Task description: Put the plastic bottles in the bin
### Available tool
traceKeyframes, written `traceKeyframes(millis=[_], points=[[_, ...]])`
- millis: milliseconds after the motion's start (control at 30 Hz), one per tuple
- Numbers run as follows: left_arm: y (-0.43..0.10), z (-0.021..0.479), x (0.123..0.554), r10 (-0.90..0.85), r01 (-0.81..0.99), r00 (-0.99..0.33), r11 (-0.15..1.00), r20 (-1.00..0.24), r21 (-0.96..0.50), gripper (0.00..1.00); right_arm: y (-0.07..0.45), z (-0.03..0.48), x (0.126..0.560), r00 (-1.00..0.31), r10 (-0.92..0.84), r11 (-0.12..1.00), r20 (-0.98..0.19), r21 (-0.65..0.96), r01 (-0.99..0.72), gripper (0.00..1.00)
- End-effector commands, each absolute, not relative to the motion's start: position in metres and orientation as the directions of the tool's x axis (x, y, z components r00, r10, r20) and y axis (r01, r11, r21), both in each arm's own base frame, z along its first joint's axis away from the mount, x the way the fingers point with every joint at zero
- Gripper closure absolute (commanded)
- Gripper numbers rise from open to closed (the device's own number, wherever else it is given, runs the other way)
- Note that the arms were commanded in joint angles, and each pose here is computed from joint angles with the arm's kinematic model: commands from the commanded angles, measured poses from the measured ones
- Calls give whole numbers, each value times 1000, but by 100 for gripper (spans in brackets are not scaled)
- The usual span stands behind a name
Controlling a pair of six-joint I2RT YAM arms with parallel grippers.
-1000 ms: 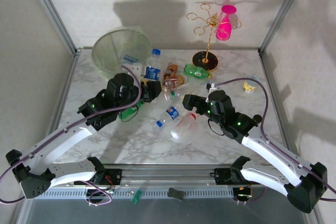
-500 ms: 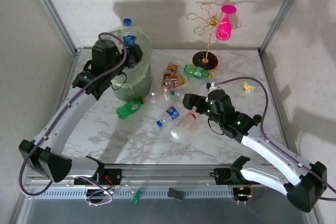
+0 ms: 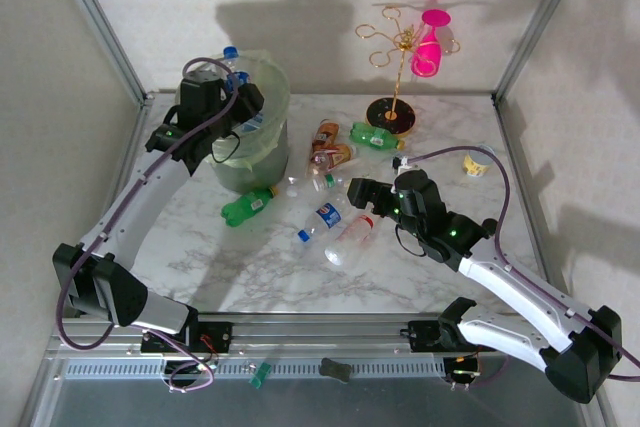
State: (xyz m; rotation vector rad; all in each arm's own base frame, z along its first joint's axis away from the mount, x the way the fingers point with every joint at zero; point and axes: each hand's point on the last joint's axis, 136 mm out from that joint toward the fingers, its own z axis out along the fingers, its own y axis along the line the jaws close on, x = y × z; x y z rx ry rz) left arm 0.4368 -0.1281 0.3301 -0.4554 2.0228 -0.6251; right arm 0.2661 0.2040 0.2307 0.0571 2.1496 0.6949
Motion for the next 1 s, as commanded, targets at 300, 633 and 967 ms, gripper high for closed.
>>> traceKeyframes(millis=[300,633,967], points=[[-119,298,443,-565,-151,-506,801,-651,-579,46,200,228,269,-627,291,850,-723,496,-177,3],[-113,287,447,-569,-177,-517,802,-640,-570,26,195,231,266,-619,301,849,-725,500,-172,3],[-116,317,440,-583,-128,-491,783,-647,-609,17,196,232,265,-618,307,842,-723,509,-177,3]])
